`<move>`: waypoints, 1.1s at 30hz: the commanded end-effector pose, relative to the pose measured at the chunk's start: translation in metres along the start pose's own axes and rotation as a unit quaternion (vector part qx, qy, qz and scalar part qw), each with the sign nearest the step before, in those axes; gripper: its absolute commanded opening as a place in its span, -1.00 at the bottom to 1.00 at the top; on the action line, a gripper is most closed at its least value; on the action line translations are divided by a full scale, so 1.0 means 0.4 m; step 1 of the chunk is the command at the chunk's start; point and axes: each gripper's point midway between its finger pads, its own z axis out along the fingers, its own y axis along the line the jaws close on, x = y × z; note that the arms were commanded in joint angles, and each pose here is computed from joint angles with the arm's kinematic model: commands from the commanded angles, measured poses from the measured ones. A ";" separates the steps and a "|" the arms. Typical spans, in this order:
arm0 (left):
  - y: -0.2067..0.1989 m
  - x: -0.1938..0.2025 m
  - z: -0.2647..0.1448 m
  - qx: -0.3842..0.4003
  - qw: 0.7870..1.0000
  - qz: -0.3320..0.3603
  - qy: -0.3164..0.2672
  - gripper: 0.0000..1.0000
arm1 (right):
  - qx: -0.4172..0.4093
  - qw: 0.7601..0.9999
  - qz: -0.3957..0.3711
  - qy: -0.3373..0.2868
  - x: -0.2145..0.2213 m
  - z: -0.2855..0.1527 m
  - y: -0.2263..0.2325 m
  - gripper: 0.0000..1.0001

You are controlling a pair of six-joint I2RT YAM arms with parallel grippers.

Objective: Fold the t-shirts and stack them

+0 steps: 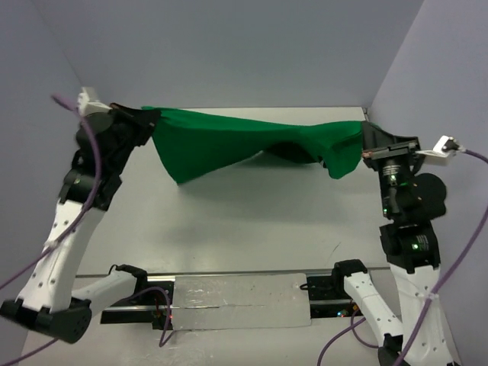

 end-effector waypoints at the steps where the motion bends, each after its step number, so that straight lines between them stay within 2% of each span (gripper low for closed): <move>1: -0.134 -0.130 -0.175 0.081 0.995 0.024 -0.054 -0.79 | -0.054 0.996 -0.056 -0.047 -0.123 -0.086 0.130 -0.82; 6: -0.251 -0.208 -0.332 0.164 0.983 0.023 -0.075 -0.79 | -0.136 0.981 -0.066 -0.119 -0.278 -0.207 0.309 -0.82; 11: -0.319 -0.261 -0.442 0.217 0.971 0.021 -0.096 -0.79 | -0.179 0.968 -0.068 -0.165 -0.366 -0.291 0.399 -0.82; 17: -0.328 -0.245 -0.445 0.229 0.970 0.022 -0.080 -0.79 | -0.180 0.965 -0.072 -0.176 -0.385 -0.281 0.419 -0.82; 21: -0.260 -0.195 -0.360 0.181 0.981 0.028 -0.060 -0.79 | -0.138 0.976 -0.091 -0.139 -0.319 -0.166 0.359 -0.82; 27: -0.088 -0.068 -0.163 0.072 0.996 0.051 -0.008 -0.79 | -0.051 0.988 -0.137 -0.057 -0.153 0.051 0.188 -0.82; 30: 0.044 0.013 -0.019 0.001 0.997 0.065 0.037 -0.79 | 0.013 0.985 -0.172 0.018 -0.015 0.186 0.043 -0.82; 33: 0.156 0.043 0.081 -0.048 0.995 0.073 0.049 -0.79 | 0.057 0.975 -0.199 0.076 0.109 0.299 -0.091 -0.82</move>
